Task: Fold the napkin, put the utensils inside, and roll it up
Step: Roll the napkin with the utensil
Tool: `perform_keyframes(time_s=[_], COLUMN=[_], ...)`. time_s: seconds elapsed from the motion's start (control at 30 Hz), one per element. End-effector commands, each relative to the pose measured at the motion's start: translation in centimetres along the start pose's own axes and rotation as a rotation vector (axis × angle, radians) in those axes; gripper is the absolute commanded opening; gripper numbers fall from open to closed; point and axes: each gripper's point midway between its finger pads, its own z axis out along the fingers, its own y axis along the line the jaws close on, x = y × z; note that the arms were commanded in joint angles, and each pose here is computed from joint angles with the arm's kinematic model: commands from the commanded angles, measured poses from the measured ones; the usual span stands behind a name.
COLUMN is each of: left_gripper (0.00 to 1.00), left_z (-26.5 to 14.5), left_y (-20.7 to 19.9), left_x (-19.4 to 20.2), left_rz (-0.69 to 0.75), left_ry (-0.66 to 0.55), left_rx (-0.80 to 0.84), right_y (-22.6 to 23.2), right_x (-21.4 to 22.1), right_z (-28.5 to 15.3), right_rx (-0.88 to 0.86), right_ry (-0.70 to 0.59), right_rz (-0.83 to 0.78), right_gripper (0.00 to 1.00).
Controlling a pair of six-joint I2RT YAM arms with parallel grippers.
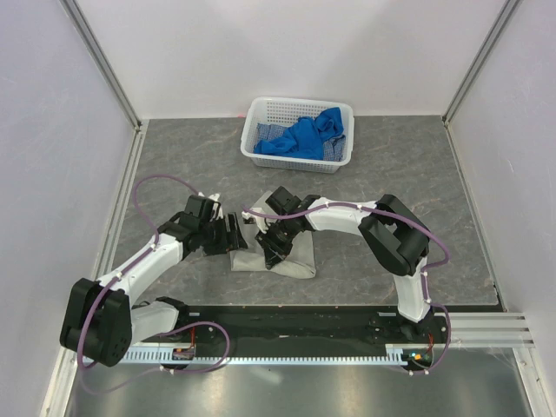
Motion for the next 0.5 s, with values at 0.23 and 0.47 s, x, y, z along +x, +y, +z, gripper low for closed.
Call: perform_keyframes(time_s=[0.23,0.47], left_gripper=[0.74,0.44], left_z=[0.7,1.6], left_y=[-0.4,-0.5], left_x=[3.3,4.9], left_rz=[-0.16,-0.21], left_ry=[0.038,0.077], left_rx=[0.075,0.121], right_y=[-0.3,-0.9], right_x=[2.9,2.2], right_z=[0.5,0.3], right_rx=[0.001,0.031], right_ry=[0.141,0.131], right_rz=[0.173,0.171], right_gripper=[0.29,0.3])
